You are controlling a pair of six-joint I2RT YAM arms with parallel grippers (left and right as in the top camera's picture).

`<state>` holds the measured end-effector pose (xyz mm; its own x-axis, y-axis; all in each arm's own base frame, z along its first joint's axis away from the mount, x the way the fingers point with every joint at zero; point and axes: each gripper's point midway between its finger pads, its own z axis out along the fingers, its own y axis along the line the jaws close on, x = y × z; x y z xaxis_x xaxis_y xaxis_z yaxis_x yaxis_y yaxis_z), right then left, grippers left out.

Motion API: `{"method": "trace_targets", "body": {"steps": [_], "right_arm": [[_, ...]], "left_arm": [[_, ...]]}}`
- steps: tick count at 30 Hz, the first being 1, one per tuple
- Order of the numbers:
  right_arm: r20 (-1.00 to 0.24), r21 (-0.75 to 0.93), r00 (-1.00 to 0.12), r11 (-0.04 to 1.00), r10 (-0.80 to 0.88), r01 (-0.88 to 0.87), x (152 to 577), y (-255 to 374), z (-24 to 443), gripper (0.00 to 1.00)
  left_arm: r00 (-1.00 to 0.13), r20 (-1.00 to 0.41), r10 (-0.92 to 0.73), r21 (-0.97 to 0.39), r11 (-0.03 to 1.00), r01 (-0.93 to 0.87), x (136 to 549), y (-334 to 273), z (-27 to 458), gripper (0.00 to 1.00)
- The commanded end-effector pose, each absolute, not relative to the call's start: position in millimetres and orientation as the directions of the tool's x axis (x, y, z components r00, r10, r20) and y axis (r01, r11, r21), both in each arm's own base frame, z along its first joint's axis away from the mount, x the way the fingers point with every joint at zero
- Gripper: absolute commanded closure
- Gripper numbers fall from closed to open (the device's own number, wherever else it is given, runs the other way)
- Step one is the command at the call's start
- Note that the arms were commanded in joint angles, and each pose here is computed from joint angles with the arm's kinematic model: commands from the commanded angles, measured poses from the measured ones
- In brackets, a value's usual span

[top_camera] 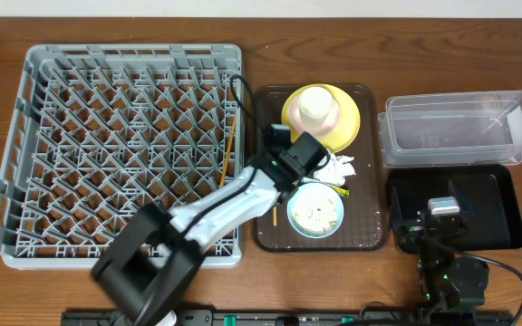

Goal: Sort waste into correct bins and load items into the dishwasher rack
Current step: 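Align the left gripper fingers around the second wooden chopstick, then close the left gripper on the second chopstick and lift it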

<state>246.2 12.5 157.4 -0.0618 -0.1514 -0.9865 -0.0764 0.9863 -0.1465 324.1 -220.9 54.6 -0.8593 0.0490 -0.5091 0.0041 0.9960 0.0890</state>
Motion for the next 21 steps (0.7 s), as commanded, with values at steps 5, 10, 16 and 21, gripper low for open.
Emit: {"method": "trace_targets", "body": {"steps": [5, 10, 16, 21], "right_arm": [[-0.985, -0.157, -0.062, 0.985, -0.161, -0.071, 246, 11, 157, 0.01], [-0.985, -0.157, -0.062, 0.985, -0.161, -0.071, 246, 11, 157, 0.01], [-0.985, -0.157, -0.062, 0.985, -0.161, -0.071, 246, 11, 157, 0.01], [-0.985, -0.157, -0.062, 0.985, -0.161, -0.071, 246, 11, 157, 0.01]], "left_arm": [[-0.844, -0.537, -0.006, -0.042, 0.999, 0.019, 324, -236, 82, 0.52], [-0.833, -0.553, -0.013, -0.036, 0.999, 0.008, 329, -233, 84, 0.52], [-0.827, -0.562, -0.012, -0.024, 1.0, 0.002, 334, -233, 79, 0.52], [-0.817, -0.577, -0.011, -0.001, 1.0, -0.013, 339, -231, 74, 0.53]]}}
